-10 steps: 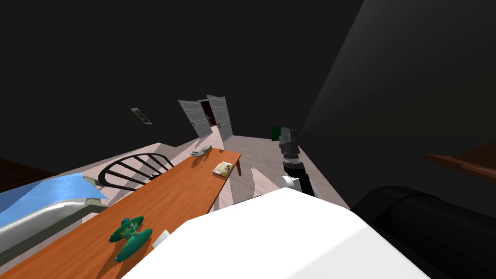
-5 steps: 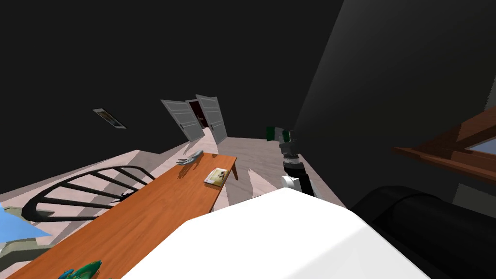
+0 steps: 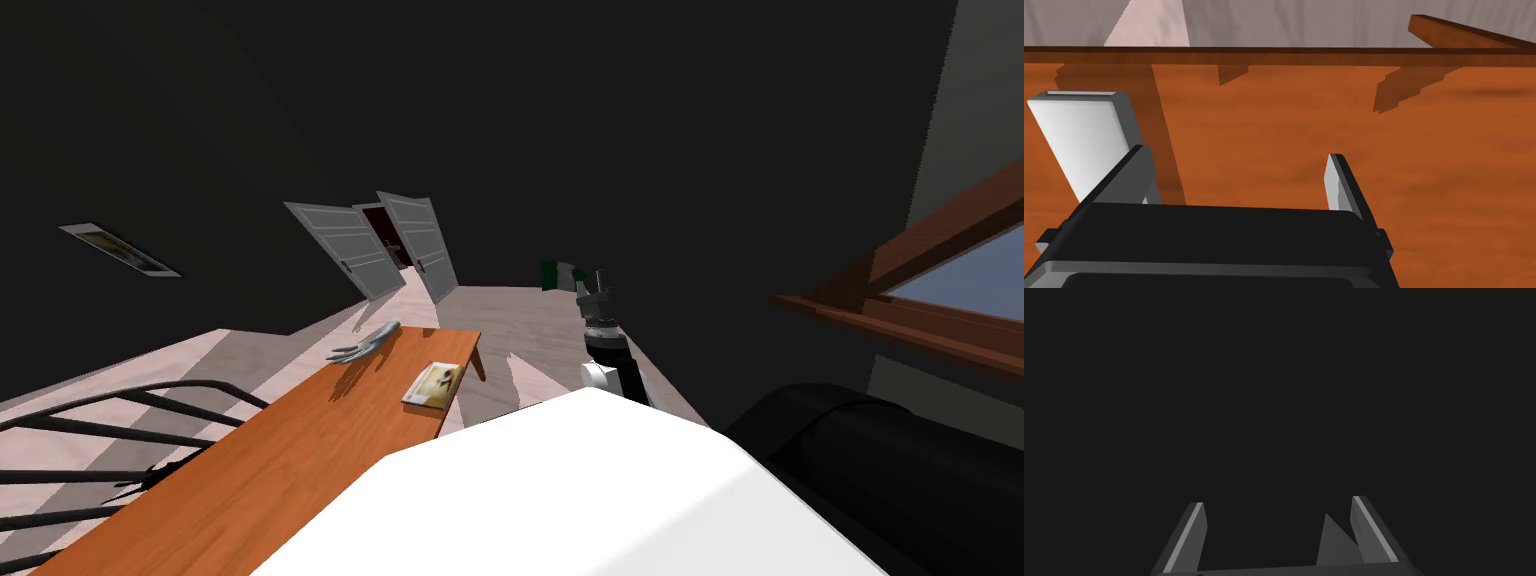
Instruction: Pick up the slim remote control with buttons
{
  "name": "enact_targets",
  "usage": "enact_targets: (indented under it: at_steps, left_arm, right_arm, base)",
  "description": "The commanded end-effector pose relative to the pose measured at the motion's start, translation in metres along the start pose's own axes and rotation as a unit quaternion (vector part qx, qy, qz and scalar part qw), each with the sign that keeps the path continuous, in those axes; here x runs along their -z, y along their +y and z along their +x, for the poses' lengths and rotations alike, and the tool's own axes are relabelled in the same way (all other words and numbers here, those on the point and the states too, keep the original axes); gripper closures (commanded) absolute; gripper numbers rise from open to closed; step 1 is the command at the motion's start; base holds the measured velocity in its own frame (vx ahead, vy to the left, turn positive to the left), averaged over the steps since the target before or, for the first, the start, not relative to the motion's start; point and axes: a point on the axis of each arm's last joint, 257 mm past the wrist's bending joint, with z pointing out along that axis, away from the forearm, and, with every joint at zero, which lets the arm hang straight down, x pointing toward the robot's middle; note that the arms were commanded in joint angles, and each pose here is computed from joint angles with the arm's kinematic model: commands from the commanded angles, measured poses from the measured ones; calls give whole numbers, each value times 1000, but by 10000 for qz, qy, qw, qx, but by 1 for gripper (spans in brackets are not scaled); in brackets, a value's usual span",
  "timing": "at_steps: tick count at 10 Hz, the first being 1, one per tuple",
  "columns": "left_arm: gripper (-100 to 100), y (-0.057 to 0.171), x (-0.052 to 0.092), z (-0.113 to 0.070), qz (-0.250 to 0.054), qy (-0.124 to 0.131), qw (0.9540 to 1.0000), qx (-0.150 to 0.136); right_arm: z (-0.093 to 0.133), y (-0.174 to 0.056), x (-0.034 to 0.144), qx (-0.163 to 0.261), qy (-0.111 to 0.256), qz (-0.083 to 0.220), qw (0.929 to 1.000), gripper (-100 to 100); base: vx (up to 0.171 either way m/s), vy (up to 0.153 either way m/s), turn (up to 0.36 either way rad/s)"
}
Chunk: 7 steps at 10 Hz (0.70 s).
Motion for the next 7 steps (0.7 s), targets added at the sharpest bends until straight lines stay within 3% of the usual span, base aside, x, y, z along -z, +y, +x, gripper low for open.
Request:
enact_targets:
  at_steps: [1,4,6,7]
  left_arm:
    - [-100,15,6,-9,-195,-106,9997,55]
    - [-100,21,7,-15,-293,-176,9993,116]
    - [-100,17,-8,-3,-285,-134,9992,237]
    - [-100,17,-8,-3,-285,-134,9992,237]
  right_arm:
    - [0,0,0,0,0,0,10000,0]
    - [0,0,0,1,0,0,10000,0]
    - [0,0,0,0,0,0,10000,0]
    - [0,0,0,1,0,0,10000,0]
  base:
    - [150,-2,-271]
    - [121,13,-121]
    - [97,10,-202]
    - [34,28,-42]
